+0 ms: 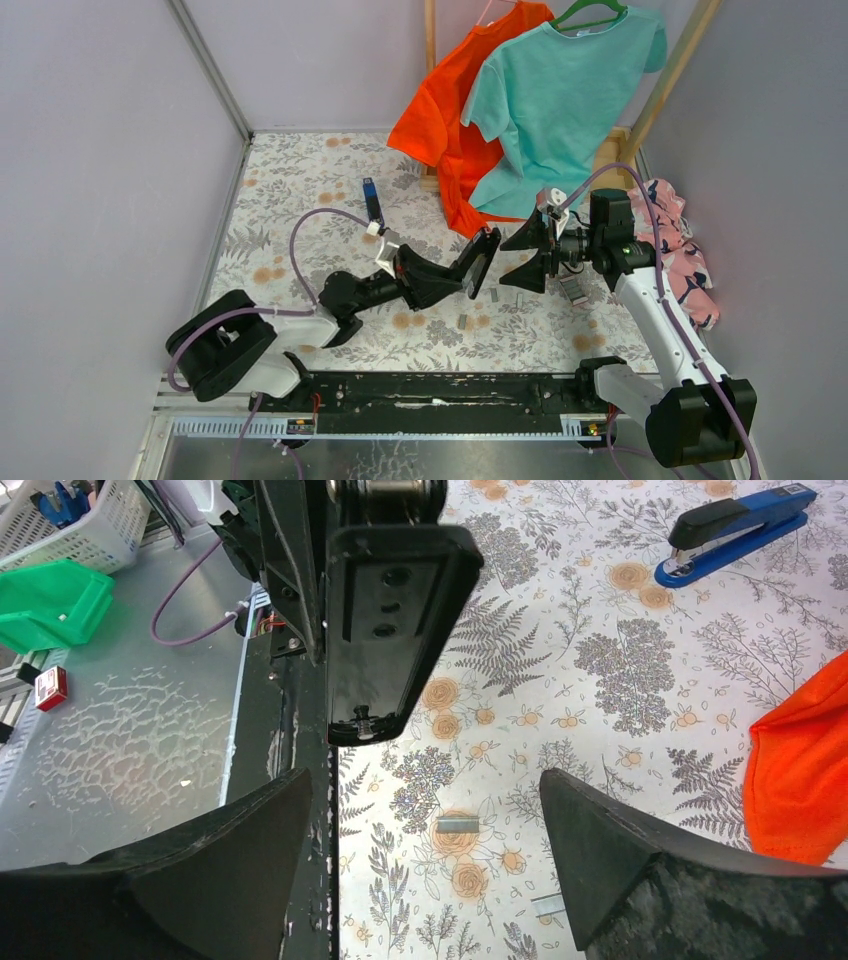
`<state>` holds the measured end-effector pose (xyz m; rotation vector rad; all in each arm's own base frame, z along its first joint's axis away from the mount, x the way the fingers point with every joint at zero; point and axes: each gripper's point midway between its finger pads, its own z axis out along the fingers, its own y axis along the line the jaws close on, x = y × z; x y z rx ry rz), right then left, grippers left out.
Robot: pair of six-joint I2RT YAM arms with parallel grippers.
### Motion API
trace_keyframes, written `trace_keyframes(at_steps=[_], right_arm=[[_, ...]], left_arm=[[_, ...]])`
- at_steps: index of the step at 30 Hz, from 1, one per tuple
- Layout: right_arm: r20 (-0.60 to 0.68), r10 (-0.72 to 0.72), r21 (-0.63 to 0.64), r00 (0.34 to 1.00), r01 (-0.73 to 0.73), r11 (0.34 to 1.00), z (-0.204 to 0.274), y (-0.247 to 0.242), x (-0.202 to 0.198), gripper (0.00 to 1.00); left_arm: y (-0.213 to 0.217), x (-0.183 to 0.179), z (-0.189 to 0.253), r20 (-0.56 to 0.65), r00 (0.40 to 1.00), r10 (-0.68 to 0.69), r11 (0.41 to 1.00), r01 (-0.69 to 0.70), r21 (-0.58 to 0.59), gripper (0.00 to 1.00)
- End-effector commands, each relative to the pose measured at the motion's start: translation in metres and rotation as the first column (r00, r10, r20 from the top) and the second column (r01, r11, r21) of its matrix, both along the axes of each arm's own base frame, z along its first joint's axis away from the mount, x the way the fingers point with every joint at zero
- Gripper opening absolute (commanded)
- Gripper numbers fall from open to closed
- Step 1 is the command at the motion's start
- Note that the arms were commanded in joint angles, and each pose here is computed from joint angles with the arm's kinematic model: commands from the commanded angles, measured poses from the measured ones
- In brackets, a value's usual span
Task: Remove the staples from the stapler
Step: Place the stapler at the center of the board.
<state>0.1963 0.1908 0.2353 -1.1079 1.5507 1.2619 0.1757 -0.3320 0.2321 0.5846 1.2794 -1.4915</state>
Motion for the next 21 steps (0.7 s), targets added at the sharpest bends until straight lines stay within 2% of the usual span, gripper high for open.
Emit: trace_keyframes(at_steps=[1, 13, 21], right_arm=[[0.038, -0.017, -0.004, 0.999, 0.017, 1.000, 0.007, -0.001, 0.004, 0.93], [0.045, -0.028, -0.021, 0.999, 0.029, 0.999, 0.005, -0.003, 0.006, 0.97], [0.058, -0.031, -0.038, 0.998, 0.033, 0.999, 0.003, -0.004, 0.006, 0.98]], left_arm=[[0.014, -0.003, 0.038, 0.101, 0.993, 0.065, 0.992, -0.053, -0.118, 0.00], [0.028, -0.002, 0.035, 0.071, 0.990, 0.120, 0.988, -0.112, -0.108, 0.00], [0.041, 0.011, 0.018, 0.026, 0.974, 0.227, 0.974, -0.227, -0.008, 0.00]])
